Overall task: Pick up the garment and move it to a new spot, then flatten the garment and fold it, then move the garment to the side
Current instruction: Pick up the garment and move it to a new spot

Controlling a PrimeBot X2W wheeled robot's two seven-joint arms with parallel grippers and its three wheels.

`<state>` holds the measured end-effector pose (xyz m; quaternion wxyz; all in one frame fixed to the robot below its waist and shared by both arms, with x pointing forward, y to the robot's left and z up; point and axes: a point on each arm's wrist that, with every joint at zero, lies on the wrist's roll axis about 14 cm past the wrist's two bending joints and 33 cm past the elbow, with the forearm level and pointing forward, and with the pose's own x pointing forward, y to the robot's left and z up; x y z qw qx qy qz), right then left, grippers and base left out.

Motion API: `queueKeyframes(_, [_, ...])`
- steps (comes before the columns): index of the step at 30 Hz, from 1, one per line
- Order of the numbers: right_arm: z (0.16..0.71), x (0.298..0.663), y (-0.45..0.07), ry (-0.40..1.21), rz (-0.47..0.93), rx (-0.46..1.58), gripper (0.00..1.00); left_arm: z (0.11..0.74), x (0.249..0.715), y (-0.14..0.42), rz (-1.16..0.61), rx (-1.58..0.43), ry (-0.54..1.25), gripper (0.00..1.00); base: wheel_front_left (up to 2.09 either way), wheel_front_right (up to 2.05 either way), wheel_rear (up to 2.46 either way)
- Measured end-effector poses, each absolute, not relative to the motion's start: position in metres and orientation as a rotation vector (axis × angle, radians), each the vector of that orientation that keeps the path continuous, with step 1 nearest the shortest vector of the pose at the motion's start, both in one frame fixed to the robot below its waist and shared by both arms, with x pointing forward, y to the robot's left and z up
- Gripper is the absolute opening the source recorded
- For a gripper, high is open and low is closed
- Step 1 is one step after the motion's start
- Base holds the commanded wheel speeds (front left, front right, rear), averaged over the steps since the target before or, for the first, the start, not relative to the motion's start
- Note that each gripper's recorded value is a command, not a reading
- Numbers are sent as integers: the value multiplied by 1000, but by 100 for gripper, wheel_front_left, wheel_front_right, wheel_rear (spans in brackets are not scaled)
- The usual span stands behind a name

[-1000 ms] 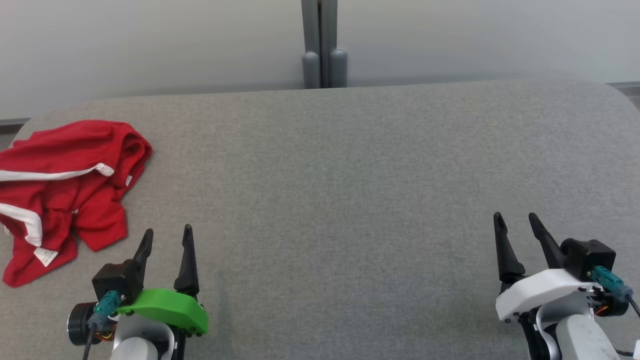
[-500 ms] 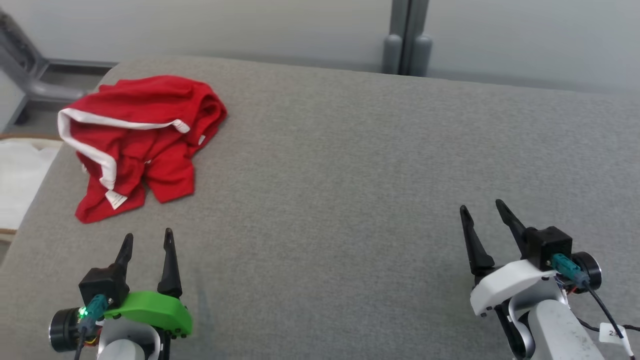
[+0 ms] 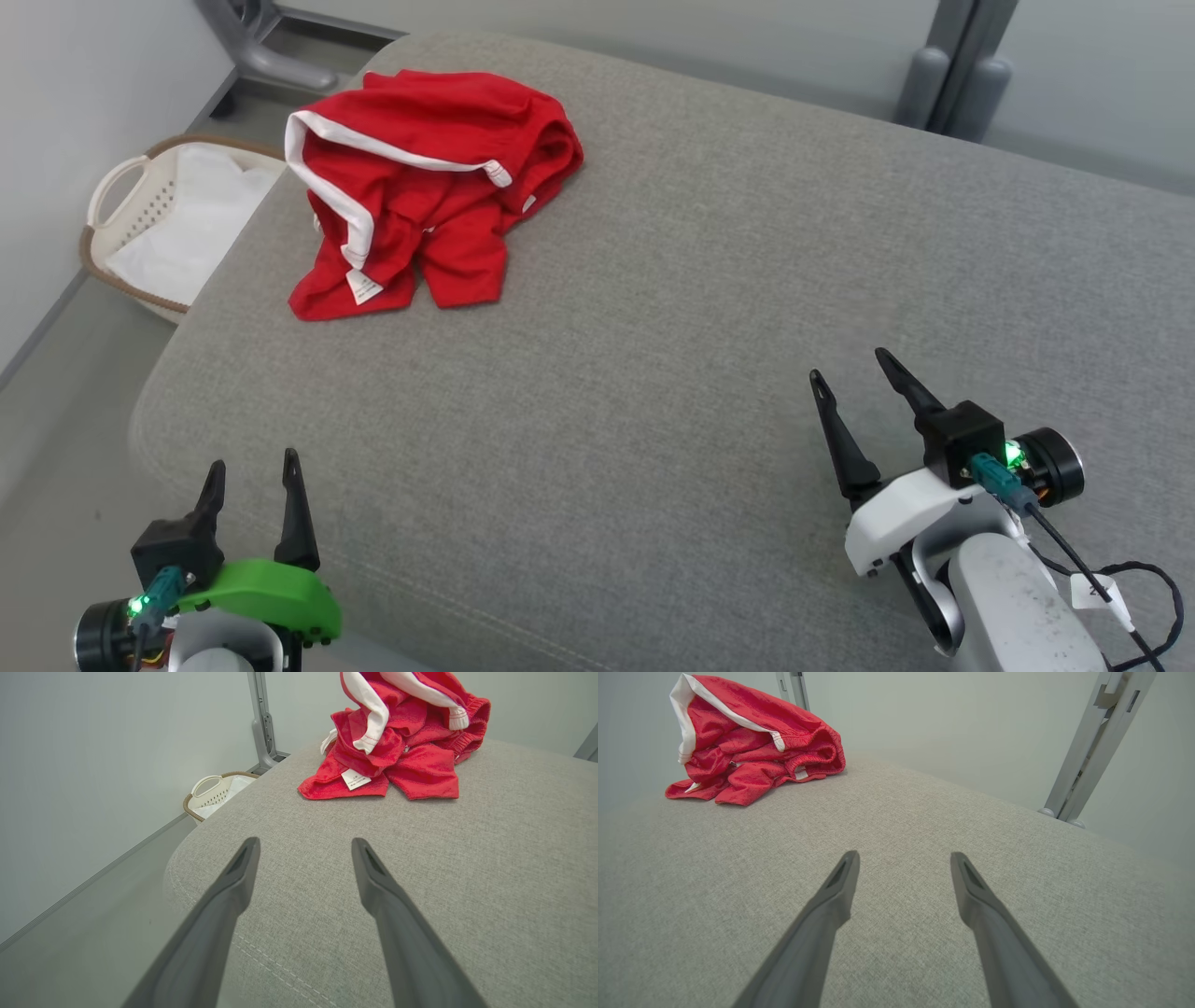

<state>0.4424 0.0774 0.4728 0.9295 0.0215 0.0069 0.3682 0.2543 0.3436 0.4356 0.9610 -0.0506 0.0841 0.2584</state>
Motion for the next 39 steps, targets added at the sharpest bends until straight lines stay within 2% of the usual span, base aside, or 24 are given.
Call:
queueKeyframes(7, [457,442,93,29,810,23,100,442,269,353,529,-84,164,100,0,0,0])
queueKeyframes(22, [439,477,75,20,762,29,100,493,390,392,363,13,107,100,0,0,0])
queueKeyframes(29, [426,491,62,28,727,36,100,483,436,400,321,16,164,100,0,0,0])
queueKeyframes(39, [418,506,46,17,683,51,100,423,464,414,355,-18,360,100,0,0,0])
